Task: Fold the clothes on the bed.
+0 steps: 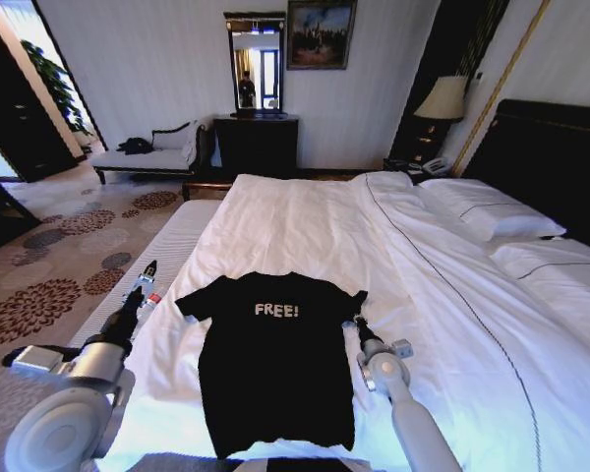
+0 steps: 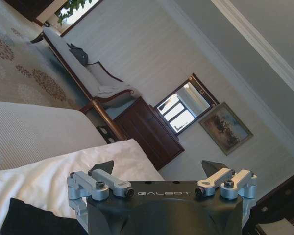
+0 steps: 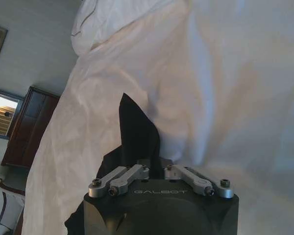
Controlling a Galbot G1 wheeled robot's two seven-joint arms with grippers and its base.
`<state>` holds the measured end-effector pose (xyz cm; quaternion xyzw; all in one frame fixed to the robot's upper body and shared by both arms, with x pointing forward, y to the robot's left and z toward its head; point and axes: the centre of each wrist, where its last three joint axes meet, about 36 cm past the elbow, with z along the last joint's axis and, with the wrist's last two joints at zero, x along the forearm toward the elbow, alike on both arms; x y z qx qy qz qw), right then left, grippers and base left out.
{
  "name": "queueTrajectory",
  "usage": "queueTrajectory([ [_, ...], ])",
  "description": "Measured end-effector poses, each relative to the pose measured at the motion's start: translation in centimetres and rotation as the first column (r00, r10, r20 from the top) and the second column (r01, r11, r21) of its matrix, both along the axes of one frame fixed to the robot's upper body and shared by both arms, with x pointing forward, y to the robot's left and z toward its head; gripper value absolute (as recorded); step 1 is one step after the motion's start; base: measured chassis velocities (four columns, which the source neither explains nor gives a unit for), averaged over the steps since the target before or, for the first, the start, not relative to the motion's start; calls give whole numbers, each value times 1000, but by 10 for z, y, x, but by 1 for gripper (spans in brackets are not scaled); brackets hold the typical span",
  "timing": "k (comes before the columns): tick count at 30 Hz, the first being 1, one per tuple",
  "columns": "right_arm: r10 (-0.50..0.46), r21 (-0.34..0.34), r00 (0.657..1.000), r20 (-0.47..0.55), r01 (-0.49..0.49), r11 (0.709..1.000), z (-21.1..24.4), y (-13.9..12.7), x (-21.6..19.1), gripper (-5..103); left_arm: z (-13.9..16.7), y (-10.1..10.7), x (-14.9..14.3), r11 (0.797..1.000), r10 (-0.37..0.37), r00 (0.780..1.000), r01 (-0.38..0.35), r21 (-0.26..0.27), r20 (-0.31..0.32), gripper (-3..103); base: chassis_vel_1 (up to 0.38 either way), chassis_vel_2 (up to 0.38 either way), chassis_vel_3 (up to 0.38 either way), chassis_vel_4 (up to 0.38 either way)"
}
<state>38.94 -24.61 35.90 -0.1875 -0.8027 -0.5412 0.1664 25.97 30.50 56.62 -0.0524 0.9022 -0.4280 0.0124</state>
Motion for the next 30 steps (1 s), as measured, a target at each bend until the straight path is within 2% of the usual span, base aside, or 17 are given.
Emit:
queueTrajectory([
  [2, -4, -17, 1000, 0, 4, 1000, 1, 0, -4, 3, 0, 1, 0, 1000, 2, 1000, -2, -1, 3, 100, 0, 0, 0, 0],
  [4, -6, -29, 1000, -3, 6, 1000, 1, -1, -8, 1, 0, 1, 0, 1000, 3, 1000, -3, -1, 3, 100, 0, 0, 0, 0],
  [12, 3, -123, 1000, -22, -5, 992, -3, 1, -37, 0, -2, 4, 3, 1000, 10, 1000, -10, -10, 2, 100, 0, 0, 0, 0],
  [13, 3, -139, 1000, -20, -6, 990, -3, 2, -40, -3, -2, 4, 3, 1000, 11, 1000, -11, -10, 1, 100, 0, 0, 0, 0],
  [14, 4, -146, 1000, -16, -6, 989, -1, 2, -42, 1, -2, 4, 3, 1000, 11, 1000, -11, -10, 0, 100, 0, 0, 0, 0],
  [16, 6, -150, 1000, -8, -7, 989, 1, 3, -44, 1, -3, 5, 4, 1000, 12, 1000, -12, -10, -1, 100, 0, 0, 0, 0],
  [19, 18, -158, 1000, 20, -15, 987, 10, 4, -47, 17, -3, 4, 4, 1000, 13, 1000, -13, -14, 0, 100, 0, 0, 0, 0],
  [21, 22, -164, 999, 26, -18, 986, 12, 4, -49, 17, -3, 4, 4, 1000, 13, 1000, -13, -15, 0, 100, 0, 0, 0, 0],
  [22, 34, -175, 999, 32, -28, 984, 15, 7, -52, 29, -3, 3, 4, 1000, 12, 1000, -12, -14, 1, 100, 0, 0, 0, 0],
  [23, 39, -178, 999, 32, -33, 984, 15, 8, -54, 29, -3, 3, 4, 1000, 12, 1000, -12, -13, 1, 100, 0, 0, 0, 0],
  [25, 49, -185, 998, 27, -44, 982, 14, 11, -56, 39, -3, 3, 4, 1000, 13, 1000, -13, -10, 1, 100, 0, 0, 0, 0],
  [28, 45, -196, 999, 21, -40, 980, 11, 11, -56, 45, -2, 3, 4, 1000, 14, 1000, -14, -8, 1, 100, 0, 0, 0, 0],
  [29, 39, -201, 999, 24, -33, 979, 12, 9, -54, 56, -2, 3, 4, 1000, 14, 1000, -14, -6, 2, 100, 0, 0, 0, 0],
  [30, 33, -204, 999, 29, -27, 979, 13, 7, -52, 56, -1, 3, 4, 1000, 14, 1000, -14, -5, 3, 100, 0, 0, 0, 0],
])
